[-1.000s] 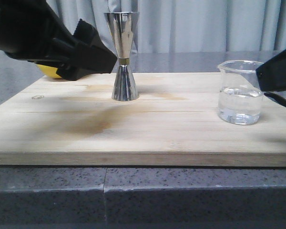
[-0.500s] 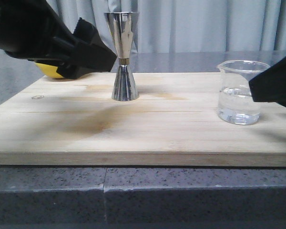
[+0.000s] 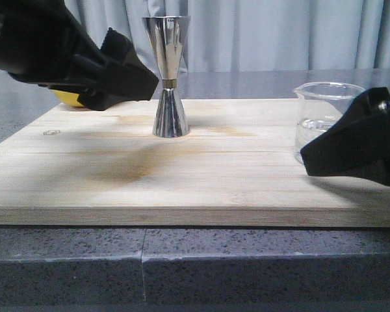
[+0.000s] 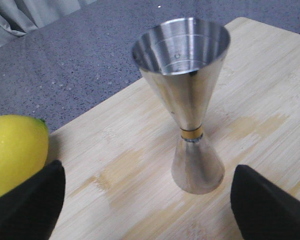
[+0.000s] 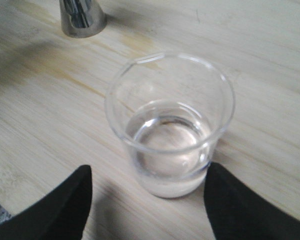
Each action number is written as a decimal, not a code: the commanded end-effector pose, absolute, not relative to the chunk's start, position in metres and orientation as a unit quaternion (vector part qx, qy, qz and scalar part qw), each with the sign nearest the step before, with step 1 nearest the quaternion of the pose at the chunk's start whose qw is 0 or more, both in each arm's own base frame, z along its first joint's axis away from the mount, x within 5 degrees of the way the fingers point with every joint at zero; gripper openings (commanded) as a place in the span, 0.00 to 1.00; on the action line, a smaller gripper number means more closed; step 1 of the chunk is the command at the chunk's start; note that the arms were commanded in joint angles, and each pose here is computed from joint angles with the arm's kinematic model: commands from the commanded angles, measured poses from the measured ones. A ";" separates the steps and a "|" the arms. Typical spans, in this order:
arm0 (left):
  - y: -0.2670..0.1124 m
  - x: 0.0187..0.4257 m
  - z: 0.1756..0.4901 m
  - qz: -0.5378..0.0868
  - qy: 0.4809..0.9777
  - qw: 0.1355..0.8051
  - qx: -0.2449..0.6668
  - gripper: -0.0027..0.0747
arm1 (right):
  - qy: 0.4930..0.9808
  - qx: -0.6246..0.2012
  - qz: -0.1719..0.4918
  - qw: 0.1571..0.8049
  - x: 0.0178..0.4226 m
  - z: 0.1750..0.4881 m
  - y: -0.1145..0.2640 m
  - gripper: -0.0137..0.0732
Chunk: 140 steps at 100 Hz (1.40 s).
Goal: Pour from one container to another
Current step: 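Close the left gripper on the jigger and the right on the beaker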
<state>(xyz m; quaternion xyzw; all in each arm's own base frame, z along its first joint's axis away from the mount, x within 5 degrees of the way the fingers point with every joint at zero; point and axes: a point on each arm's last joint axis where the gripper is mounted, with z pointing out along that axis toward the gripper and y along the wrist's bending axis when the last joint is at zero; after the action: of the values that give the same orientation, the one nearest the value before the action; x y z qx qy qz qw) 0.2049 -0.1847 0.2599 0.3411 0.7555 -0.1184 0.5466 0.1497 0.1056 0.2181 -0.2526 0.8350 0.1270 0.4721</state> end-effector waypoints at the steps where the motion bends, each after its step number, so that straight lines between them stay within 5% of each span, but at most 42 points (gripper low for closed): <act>1: -0.186 0.207 0.279 -0.120 0.734 0.589 0.318 0.82 | 0.826 -0.236 0.106 0.501 0.153 0.228 0.106 0.63; 140: -0.206 0.209 0.266 -0.148 0.729 0.600 0.293 0.82 | 0.819 -0.169 0.056 0.545 0.169 0.208 0.129 0.63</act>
<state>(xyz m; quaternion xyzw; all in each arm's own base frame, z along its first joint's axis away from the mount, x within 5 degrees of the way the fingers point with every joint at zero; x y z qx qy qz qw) 0.2087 -0.1980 0.2449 0.3123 0.7683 -0.1371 0.5417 0.1661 0.1263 0.2002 -0.1680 0.8317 0.0580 0.5260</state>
